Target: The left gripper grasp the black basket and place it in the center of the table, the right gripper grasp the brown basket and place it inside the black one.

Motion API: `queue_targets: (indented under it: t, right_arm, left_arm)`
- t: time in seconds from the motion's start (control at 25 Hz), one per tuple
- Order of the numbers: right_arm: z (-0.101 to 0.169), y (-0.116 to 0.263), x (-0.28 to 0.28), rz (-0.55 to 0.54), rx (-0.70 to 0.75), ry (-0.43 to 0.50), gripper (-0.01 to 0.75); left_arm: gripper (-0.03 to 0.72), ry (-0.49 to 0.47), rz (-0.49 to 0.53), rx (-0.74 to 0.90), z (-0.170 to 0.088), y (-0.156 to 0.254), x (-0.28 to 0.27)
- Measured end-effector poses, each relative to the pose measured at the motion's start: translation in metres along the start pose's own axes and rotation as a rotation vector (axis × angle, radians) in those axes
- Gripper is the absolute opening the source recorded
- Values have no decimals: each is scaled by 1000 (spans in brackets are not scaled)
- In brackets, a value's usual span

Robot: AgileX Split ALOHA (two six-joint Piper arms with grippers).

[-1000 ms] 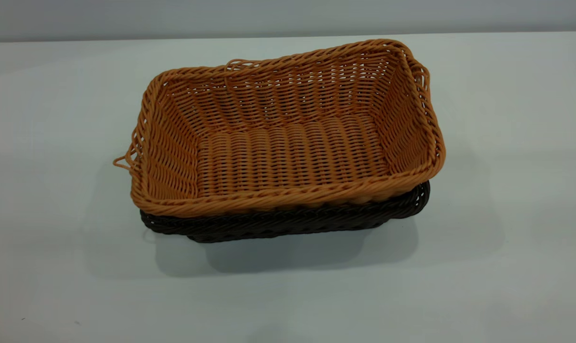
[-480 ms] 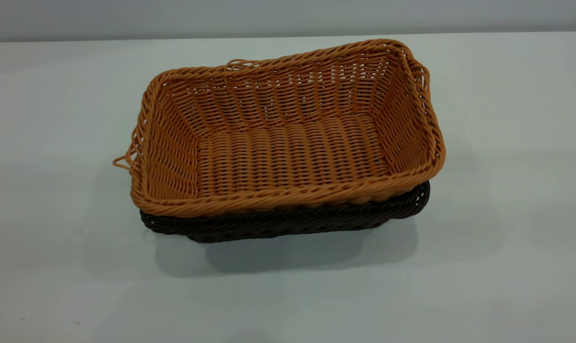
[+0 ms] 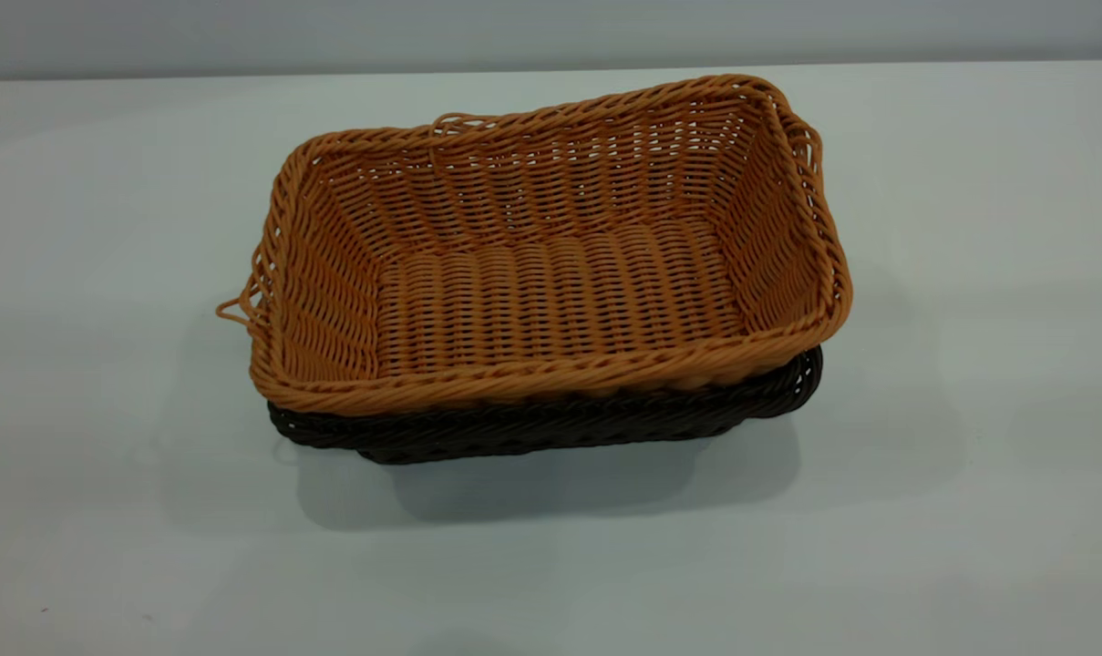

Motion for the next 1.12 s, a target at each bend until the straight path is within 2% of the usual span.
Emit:
queue_targets:
  t: [0.2, 0.36, 0.8, 1.12]
  right_arm:
    - [-11, -5, -10, -114, 103, 37, 521]
    - [-11, -3, -24, -234, 109, 17, 521]
    - [-9, 9, -52, -477, 73, -54, 521]
    - [-6, 10, -51, -470, 77, -69, 521]
  left_arm:
    - [356, -76, -86, -199, 18, 11, -11]
    - [356, -156, -218, -306, 23, 22, -27]
    - [356, -317, -586, -360, 12, 49, -61]
    - [356, -327, -599, -369, 11, 51, -62]
Point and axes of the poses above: a point on each arm's last joint axis where the gripper is mounted, x pointing out along that axis toward the gripper, z along the wrist's bending axis when the last joint is at zero, y = z × x, the point moved 8 cm from there along x, pointing out along that axis toward the gripper, and after that the axes turned 15 degrees about x, right-handed, at the moved point
